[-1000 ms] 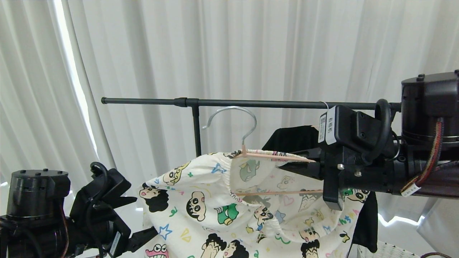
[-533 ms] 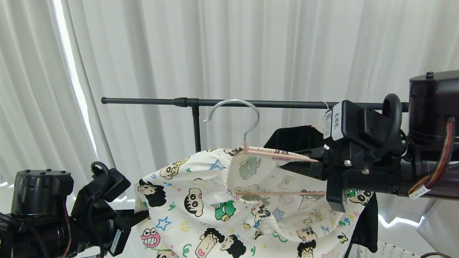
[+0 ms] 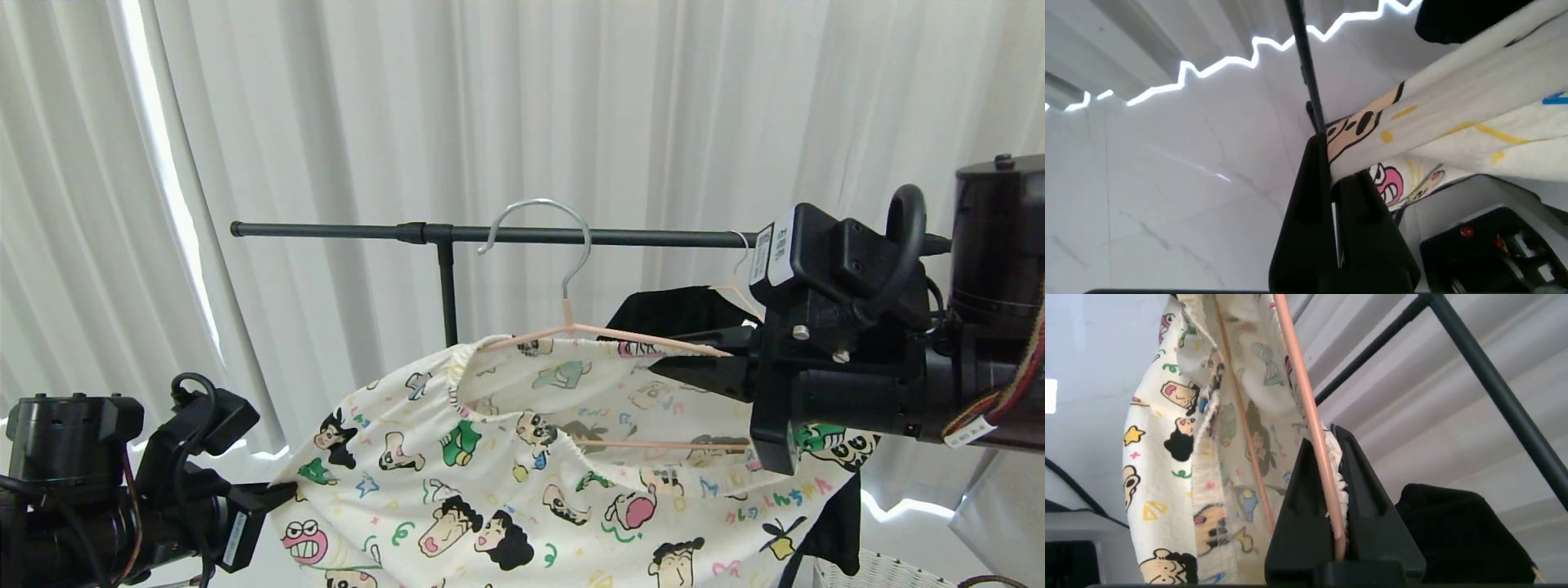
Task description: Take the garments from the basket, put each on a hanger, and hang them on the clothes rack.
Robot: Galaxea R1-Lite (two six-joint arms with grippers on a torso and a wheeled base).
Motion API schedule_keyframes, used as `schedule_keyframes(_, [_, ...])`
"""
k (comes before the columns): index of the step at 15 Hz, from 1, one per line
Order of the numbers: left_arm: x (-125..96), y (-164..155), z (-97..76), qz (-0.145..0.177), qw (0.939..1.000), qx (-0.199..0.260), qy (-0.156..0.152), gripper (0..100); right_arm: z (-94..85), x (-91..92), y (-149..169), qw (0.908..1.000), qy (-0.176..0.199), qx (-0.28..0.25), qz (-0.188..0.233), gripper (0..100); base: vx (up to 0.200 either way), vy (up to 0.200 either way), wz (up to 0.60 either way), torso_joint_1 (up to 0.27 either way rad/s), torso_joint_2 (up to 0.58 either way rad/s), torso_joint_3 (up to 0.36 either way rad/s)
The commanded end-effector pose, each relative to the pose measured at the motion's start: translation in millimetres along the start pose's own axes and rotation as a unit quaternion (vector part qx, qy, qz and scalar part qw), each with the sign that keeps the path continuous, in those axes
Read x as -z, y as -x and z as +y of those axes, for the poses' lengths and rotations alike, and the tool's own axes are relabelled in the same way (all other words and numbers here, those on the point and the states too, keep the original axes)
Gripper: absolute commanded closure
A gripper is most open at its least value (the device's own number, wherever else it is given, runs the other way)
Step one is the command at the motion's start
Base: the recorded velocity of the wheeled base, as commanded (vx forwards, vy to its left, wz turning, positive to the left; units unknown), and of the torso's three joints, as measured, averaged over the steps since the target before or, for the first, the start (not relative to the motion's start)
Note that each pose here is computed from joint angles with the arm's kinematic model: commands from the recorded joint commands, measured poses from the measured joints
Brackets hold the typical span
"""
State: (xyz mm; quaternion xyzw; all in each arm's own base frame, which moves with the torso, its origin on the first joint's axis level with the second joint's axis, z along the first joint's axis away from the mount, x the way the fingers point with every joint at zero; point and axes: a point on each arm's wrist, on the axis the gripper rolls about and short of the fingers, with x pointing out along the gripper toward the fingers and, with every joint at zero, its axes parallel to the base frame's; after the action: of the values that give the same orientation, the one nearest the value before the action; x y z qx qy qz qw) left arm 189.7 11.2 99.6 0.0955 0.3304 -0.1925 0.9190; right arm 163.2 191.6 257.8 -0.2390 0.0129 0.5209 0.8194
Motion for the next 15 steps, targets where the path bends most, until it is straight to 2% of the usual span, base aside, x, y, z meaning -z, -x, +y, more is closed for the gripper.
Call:
schedule_keyframes(1, [1.7, -1.3, 2.1, 0.005, 1.0, -0.003, 0.005, 100, -0.2, -2.0, 2.0, 1.0, -0.001, 0.002, -0.005, 100, 0.0, 0.0, 0.0, 0.0, 0.0, 0.0])
schedule_keyframes(7, [1.2, -0.5, 1.7, 0.004, 1.0, -0.004, 0.001, 100, -1.4, -4.2, 1.5, 0.9995, -0.024, 0.015, -0.013, 100, 0.0, 0.0, 0.0, 0.0, 0.0, 0.0])
schedule_keyframes(10, [-4.0, 3.3, -2.8, -0.019, 0.9996, -0.005, -0.018, 100, -1.4, -3.2, -0.5, 0.9995, -0.025, 0.015, -0.012, 100, 0.0, 0.0, 0.0, 0.0, 0.0, 0.0])
schedule_keyframes(11, [-4.5, 5.4, -3.4, -0.025, 0.9995, -0.007, -0.02, 0, -1.5, -3.1, -1.0, 0.9995, -0.025, 0.015, -0.012, 100, 0.0, 0.0, 0.0, 0.0, 0.0, 0.0])
schedule_keyframes(15, [-8.4, 16.7, -6.1, -0.049, 0.9983, -0.018, -0.025, 0, 0.4, 2.9, 0.6, 0.9995, -0.027, 0.017, -0.001, 100, 0.0, 0.0, 0.0, 0.0, 0.0, 0.0])
